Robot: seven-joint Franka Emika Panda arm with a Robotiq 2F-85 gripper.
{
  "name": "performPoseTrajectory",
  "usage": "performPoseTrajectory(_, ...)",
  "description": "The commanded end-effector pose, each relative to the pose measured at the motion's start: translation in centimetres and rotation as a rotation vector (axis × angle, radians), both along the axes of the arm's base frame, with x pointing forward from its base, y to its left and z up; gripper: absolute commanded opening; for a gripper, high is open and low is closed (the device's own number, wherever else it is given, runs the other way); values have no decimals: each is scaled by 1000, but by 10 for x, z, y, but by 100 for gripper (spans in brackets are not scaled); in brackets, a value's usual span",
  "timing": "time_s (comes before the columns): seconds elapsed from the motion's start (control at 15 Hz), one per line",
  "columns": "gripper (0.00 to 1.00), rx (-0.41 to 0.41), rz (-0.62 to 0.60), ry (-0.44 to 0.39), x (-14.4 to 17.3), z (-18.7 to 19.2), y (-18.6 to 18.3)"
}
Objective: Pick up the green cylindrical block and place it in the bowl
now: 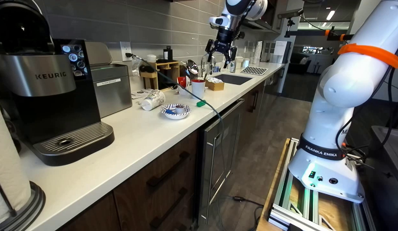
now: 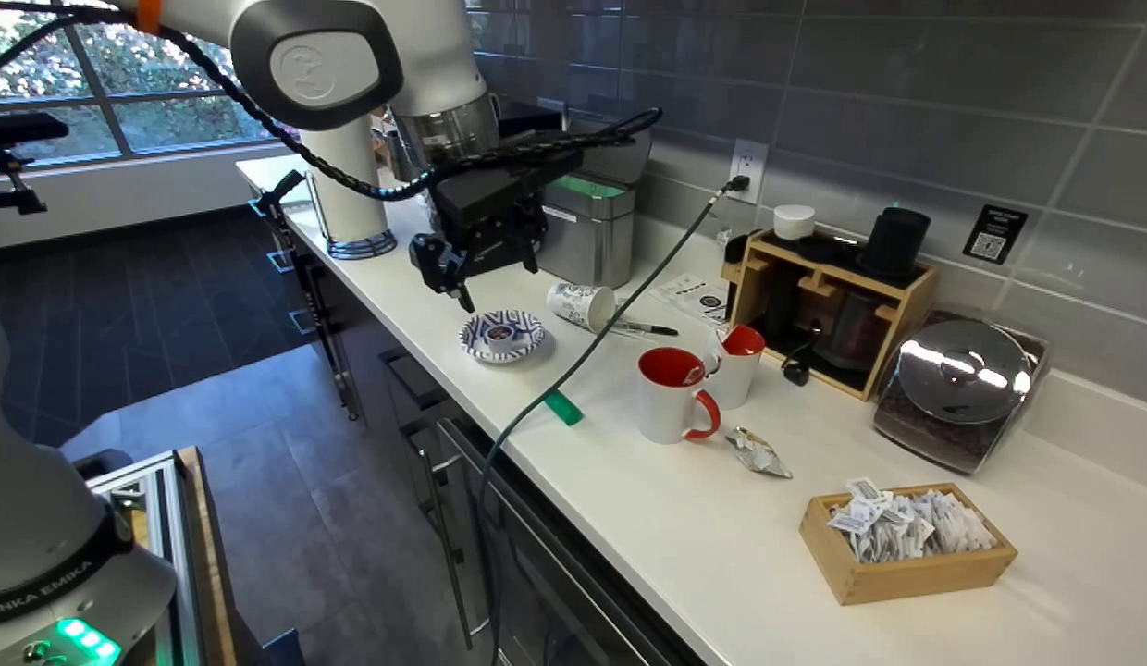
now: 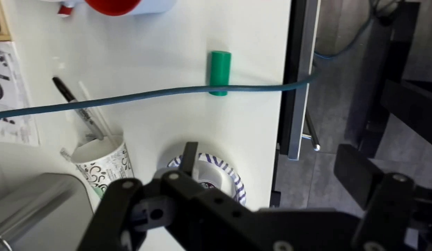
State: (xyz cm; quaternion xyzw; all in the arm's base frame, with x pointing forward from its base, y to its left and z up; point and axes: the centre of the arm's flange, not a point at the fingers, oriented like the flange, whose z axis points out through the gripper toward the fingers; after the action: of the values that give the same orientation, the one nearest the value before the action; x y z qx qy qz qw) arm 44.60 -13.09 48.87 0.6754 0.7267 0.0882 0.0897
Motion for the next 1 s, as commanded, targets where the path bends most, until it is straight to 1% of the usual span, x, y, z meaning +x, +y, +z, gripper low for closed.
performPoseTrajectory(0.0,100,46,175,-82,3,-36,-29)
performPoseTrajectory(0.13,100,87,261,-66,6,-58,-32)
performPoseTrajectory(0.27,100,122,310,-34,11,-80,-24)
performPoseTrajectory(0.47,100,107,308,32,22,-109,-16)
performPoseTrajectory(0.67,100,68,298,99,35,-131,-13)
performPoseTrajectory(0.93,100,50,269,115,47,-144,-17)
